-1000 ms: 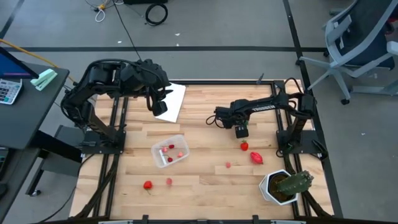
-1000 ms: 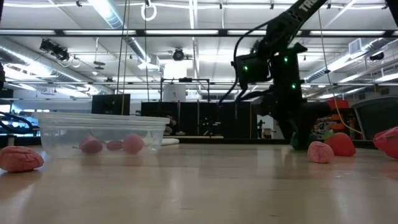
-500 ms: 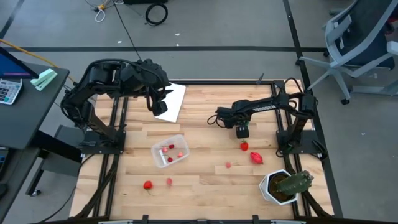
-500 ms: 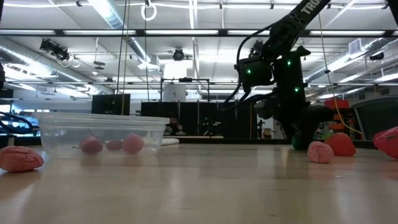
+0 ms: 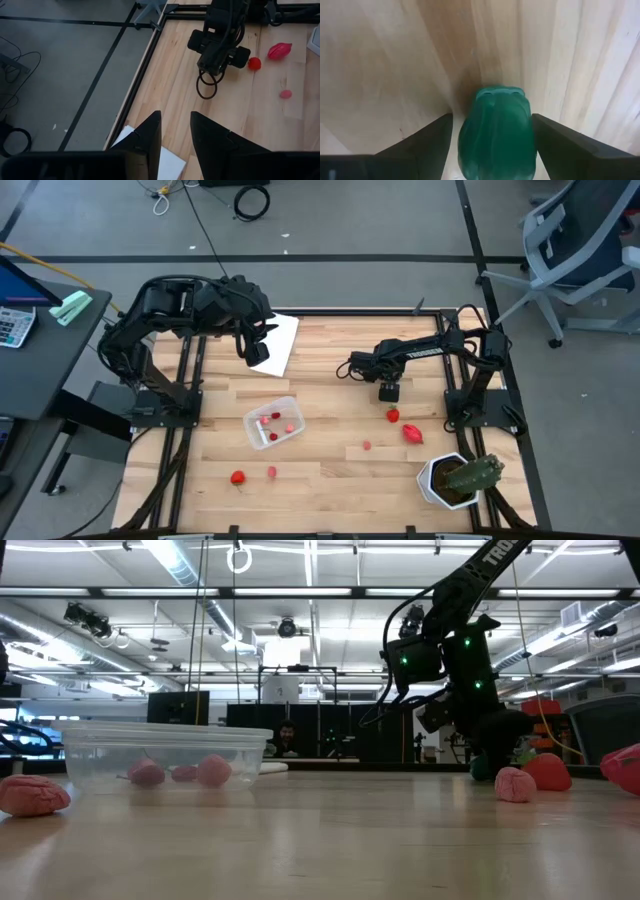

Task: Pick and placing Produce into tupperware
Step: Put the green bell pepper into the transparent bin

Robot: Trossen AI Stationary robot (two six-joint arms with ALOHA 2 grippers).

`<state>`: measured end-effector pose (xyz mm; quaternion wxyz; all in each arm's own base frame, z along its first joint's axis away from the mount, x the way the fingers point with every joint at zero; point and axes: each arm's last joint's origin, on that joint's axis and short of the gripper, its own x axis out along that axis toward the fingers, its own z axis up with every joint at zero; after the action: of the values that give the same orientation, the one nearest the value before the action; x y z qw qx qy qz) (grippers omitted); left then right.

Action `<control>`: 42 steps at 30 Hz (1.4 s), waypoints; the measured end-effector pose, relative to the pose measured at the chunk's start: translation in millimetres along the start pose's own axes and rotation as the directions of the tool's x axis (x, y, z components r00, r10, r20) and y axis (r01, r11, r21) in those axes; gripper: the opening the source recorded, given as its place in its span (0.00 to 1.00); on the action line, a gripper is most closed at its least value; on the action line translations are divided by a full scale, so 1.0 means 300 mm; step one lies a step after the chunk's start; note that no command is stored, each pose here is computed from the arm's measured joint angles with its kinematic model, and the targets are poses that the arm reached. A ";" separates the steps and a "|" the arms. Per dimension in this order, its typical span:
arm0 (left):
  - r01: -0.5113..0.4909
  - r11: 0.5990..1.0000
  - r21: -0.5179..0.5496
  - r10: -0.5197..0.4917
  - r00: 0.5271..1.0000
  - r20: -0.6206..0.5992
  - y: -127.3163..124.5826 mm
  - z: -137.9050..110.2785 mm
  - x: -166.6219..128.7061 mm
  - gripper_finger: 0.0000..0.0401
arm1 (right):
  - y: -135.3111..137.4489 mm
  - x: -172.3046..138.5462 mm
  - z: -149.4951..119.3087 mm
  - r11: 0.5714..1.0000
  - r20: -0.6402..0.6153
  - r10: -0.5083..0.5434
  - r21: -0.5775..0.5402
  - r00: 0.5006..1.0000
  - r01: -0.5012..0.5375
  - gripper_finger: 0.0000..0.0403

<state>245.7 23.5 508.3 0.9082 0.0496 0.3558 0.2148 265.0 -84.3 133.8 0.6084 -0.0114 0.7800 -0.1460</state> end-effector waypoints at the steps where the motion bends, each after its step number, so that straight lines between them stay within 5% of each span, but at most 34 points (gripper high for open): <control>1: 0.000 1.000 0.000 0.000 1.000 0.000 0.000 0.000 0.000 0.28 | 0.000 0.000 0.000 1.000 -0.001 0.003 0.014 1.000 -0.003 0.69; 16: 0.000 1.000 -0.004 0.000 1.000 0.000 0.000 0.000 0.000 0.27 | -0.007 0.002 0.004 0.991 0.011 0.011 0.132 1.000 -0.012 0.53; 24: 0.000 1.000 -0.003 0.000 1.000 0.001 0.000 0.000 0.000 0.28 | 0.019 -0.005 0.014 0.982 0.044 -0.012 0.188 0.999 0.004 0.60; 29: 0.000 1.000 -0.003 0.000 1.000 0.001 0.000 0.000 -0.001 0.28 | 0.053 -0.018 0.025 0.981 0.080 -0.023 0.193 0.997 0.007 0.56; 37: 0.000 1.000 -0.006 0.000 1.000 0.001 0.000 0.000 -0.001 0.27 | 0.089 -0.105 0.085 0.973 0.212 -0.007 0.228 0.977 -0.042 0.55; 42: 0.000 1.000 -0.008 0.000 1.000 0.001 0.000 0.000 0.000 0.28 | 0.122 -0.224 0.152 0.976 0.382 0.000 0.200 0.924 -0.083 0.58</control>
<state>245.7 23.5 508.5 0.9086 0.0461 0.3543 0.2161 331.7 -45.8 178.6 0.7485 0.0422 0.6274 -0.2107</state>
